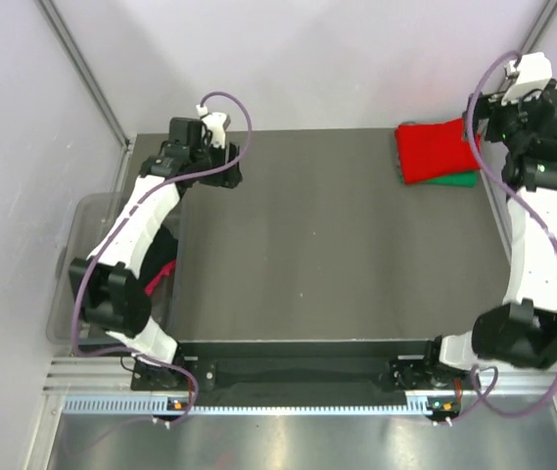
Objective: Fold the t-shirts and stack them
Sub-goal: Reset both grippers
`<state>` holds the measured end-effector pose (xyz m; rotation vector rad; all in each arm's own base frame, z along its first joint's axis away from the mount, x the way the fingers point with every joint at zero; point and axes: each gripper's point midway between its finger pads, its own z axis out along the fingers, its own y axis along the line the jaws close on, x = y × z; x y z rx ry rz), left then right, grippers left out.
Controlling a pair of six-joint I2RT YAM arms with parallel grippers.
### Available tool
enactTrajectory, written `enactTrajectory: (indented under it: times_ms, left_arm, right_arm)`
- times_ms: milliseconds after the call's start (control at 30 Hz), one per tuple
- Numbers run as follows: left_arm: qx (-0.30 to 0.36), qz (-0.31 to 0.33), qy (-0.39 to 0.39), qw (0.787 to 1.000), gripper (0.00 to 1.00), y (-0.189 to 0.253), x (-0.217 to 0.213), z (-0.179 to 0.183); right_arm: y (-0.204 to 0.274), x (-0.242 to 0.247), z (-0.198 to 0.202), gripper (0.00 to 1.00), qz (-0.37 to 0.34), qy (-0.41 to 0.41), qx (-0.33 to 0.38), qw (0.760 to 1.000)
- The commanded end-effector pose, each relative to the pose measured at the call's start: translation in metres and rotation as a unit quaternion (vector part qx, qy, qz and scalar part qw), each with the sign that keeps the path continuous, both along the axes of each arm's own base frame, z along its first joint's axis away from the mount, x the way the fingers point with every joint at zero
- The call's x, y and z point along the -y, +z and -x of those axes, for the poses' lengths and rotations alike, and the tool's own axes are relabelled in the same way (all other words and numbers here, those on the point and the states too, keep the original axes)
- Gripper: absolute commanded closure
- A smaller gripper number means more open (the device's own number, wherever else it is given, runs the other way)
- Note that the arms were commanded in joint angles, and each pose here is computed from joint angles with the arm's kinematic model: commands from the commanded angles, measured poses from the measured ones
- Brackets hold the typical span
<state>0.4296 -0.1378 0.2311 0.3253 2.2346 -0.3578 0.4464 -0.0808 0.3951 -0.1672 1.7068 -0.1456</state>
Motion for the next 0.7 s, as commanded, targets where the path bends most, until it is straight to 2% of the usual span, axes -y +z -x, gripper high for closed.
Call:
enactTrajectory:
  times_ms: [0,67,100,133,167,200,233,400,667]
  left_arm:
    - [0.037,-0.011,-0.014,0.999,0.28,0.021,-0.006,0.020]
    - [0.043,-0.003,-0.013,0.999,0.20,0.021,-0.008,0.032]
    - [0.040,-0.004,-0.013,0.999,0.17,0.010,-0.009,0.039]
    - [0.061,0.017,0.001,0.998,0.12,0.025,-0.011,0.047]
    - [0.094,0.024,0.013,0.995,0.09,0.034,-0.013,0.044]
    - [0.089,0.022,0.019,0.996,0.05,0.017,-0.017,0.052]
    - [0.113,0.031,0.035,0.992,0.02,0.029,-0.022,0.061]
    - [0.137,0.020,0.068,0.988,0.01,0.005,-0.041,0.084]
    - [0.147,-0.019,0.073,0.986,0.01,-0.030,-0.059,0.110]
  right_arm:
    - [-0.043,-0.054,0.032,0.00,-0.045,0.120,-0.043,0.991]
    - [-0.039,-0.069,0.056,0.00,-0.054,0.130,-0.024,0.990]
    - [-0.066,-0.072,0.063,0.00,-0.064,0.127,-0.045,0.989]
    - [-0.063,-0.079,0.076,0.00,-0.062,0.127,-0.036,0.989]
    - [-0.088,-0.076,0.082,0.00,-0.067,0.106,-0.059,0.990]
    - [-0.097,-0.076,0.088,0.00,-0.068,0.097,-0.065,0.991]
    - [-0.098,-0.079,0.097,0.00,-0.066,0.092,-0.062,0.992]
    - [-0.154,-0.077,0.127,0.00,-0.067,0.062,-0.110,0.990]
    - [-0.196,-0.088,0.160,0.00,-0.072,0.074,-0.115,0.988]
